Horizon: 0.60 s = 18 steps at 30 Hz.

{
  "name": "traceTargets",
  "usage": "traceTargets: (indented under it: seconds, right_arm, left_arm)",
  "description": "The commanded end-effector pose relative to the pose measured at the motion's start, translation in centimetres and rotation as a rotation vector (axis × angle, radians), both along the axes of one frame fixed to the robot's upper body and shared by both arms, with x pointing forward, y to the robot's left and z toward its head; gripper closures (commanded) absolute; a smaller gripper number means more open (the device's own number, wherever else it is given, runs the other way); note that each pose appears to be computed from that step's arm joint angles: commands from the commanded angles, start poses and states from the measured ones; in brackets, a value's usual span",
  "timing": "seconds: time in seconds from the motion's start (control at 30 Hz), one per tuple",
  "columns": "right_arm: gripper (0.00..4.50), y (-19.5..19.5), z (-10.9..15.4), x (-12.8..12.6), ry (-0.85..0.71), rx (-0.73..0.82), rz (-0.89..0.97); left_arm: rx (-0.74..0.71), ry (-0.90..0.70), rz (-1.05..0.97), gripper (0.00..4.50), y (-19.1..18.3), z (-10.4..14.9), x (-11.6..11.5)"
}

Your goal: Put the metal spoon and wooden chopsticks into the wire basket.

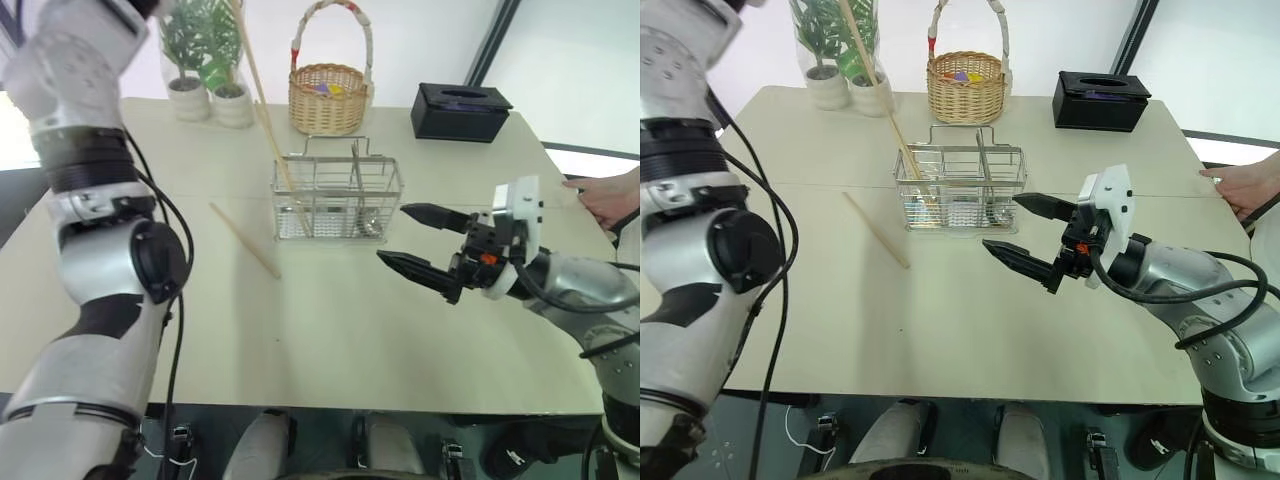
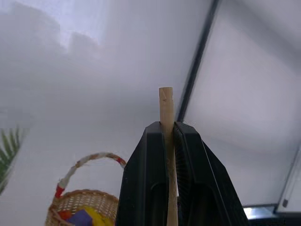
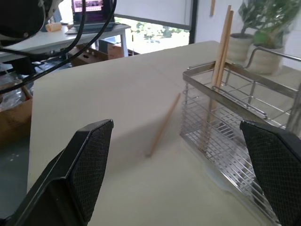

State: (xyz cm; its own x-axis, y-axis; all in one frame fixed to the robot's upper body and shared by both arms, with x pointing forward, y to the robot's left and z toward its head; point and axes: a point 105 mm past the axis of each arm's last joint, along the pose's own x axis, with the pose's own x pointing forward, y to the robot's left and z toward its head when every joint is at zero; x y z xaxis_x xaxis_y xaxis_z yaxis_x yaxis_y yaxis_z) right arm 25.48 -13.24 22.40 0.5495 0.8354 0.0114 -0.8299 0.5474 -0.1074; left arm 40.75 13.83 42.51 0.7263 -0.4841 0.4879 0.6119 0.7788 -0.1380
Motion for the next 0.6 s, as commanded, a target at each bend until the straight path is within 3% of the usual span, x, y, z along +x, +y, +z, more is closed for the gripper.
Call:
traceTargets:
  seconds: [0.03,0.27,0.53,0.57,0.6]
  right_arm:
    - [0.00,-0.2,1.5,-0.7,-0.074,0.024,-0.031]
    - [0.00,-0.7,1.7,-0.7,-0.076,0.041,-0.081]
    - [0.00,-1.0,2.4,0.0,-0.078,0.057,-0.106]
    - [0.00,-1.1,2.4,0.0,-0.077,0.059,-0.107]
    - [0.00,-1.1,2.5,0.1,-0.077,0.061,-0.107]
  left_arm:
    - [0.077,-0.012,-0.040,4.41,-2.3,-1.9,0.0]
    - [0.138,0.019,-0.071,4.41,-5.0,-7.2,0.7]
    - [0.226,-0.007,-0.062,4.41,-6.4,-11.0,0.2]
    - [0.218,-0.002,-0.067,3.66,-6.4,-11.2,0.1]
    - [0.207,0.003,-0.074,3.28,-6.5,-11.3,-0.1]
